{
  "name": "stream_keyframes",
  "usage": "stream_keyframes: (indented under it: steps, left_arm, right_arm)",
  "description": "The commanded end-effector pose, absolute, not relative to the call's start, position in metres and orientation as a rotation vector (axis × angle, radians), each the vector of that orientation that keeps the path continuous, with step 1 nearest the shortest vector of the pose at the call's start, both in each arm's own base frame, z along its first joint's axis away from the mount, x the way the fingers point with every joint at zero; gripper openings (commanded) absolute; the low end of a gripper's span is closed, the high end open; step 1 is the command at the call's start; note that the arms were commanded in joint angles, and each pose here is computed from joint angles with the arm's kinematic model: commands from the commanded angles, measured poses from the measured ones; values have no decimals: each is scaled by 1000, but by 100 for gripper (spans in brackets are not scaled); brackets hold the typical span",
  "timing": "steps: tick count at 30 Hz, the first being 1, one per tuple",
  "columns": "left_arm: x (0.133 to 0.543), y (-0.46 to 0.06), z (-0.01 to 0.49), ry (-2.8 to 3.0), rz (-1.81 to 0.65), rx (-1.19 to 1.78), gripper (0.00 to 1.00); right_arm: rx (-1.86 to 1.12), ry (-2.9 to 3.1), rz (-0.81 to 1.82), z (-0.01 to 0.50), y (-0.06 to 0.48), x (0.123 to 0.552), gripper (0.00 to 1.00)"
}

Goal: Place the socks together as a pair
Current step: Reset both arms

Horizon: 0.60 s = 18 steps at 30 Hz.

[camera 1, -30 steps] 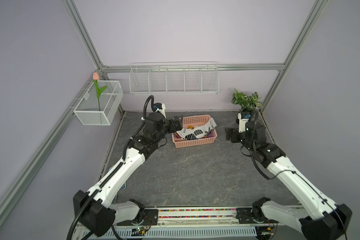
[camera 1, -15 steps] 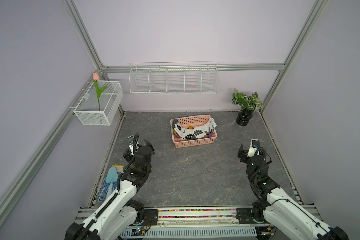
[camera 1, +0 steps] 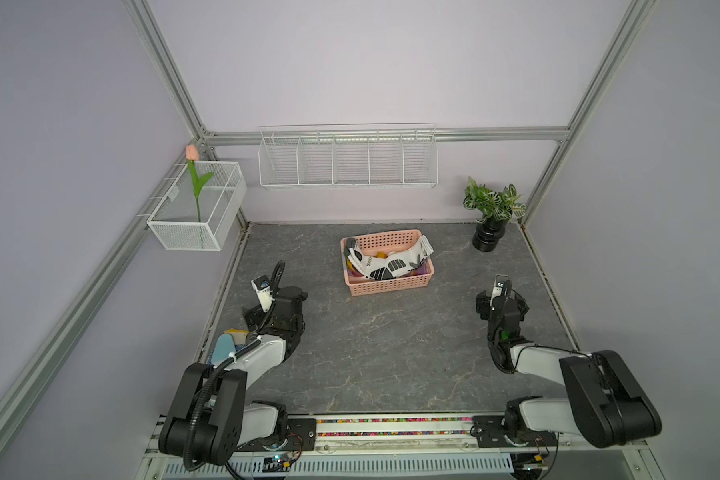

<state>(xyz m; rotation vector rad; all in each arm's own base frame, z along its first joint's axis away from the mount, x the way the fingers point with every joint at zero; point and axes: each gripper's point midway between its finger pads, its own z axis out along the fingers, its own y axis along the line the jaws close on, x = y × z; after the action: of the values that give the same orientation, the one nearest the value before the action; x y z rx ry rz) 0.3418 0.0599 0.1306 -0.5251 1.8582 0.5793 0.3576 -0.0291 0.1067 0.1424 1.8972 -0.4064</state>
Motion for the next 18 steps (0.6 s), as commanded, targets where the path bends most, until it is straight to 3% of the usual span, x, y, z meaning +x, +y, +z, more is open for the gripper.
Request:
stream_keyframes:
  steps: [1,6,18]
  left_arm:
    - [371,49,149,1770,376,-429,100]
    - [387,44,127,1789,188,-341,100]
    - [397,35,117,1816,171,-270,100]
  right_arm:
    - [110,1823,-297,122,-20,380,88]
    - [104,1867,-237,109,-21,388,88]
    - [98,1855,-187,98,-22,390,89]
